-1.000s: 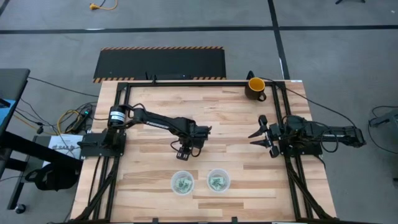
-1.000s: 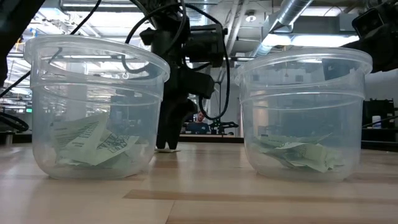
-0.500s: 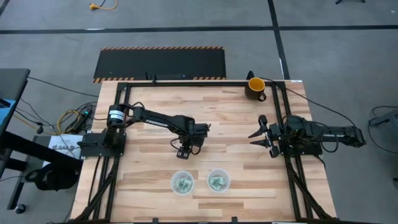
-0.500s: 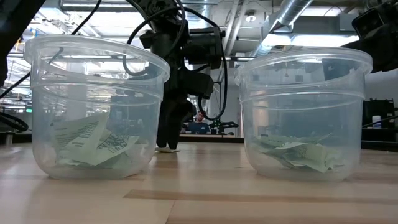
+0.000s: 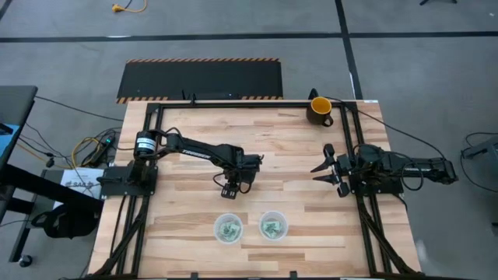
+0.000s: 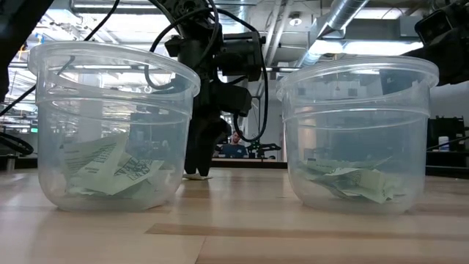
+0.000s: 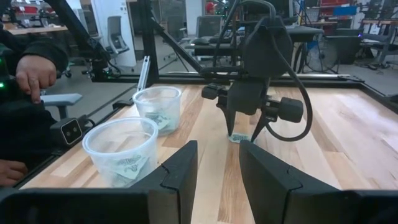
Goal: Pick and place Stevia / Truvia into bins
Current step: Put the white stevia pack into the left transparent basket
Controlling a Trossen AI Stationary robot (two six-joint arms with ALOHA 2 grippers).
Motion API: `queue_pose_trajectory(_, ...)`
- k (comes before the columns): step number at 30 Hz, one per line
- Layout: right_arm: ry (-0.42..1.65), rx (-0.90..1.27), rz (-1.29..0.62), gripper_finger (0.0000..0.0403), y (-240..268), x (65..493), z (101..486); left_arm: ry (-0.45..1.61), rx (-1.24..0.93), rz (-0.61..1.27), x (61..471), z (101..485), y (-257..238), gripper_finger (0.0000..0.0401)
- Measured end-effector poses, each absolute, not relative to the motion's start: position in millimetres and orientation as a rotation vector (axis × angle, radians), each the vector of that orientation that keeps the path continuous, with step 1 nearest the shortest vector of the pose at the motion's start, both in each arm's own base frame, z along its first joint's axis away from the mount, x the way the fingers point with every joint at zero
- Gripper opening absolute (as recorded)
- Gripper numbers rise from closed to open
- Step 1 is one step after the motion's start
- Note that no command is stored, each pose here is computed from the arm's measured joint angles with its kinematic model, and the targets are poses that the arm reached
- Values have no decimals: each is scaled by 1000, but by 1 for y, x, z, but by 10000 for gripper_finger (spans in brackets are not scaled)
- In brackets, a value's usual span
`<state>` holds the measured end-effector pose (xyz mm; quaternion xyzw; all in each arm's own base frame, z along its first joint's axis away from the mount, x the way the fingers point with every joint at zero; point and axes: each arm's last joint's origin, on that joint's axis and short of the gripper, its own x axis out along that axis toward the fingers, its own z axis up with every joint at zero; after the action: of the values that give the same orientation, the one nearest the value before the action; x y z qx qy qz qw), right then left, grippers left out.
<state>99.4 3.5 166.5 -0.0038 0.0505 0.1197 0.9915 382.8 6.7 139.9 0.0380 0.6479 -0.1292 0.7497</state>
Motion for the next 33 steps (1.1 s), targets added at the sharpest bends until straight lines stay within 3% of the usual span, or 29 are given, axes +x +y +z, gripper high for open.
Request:
queue_pose_trajectory(17, 101, -8, 240, 113, 3, 99, 167, 1383, 83, -303, 380, 132, 9, 204)
queue_pose_trajectory(33, 101, -8, 240, 113, 3, 99, 167, 1354, 69, -352, 382, 131, 9, 31)
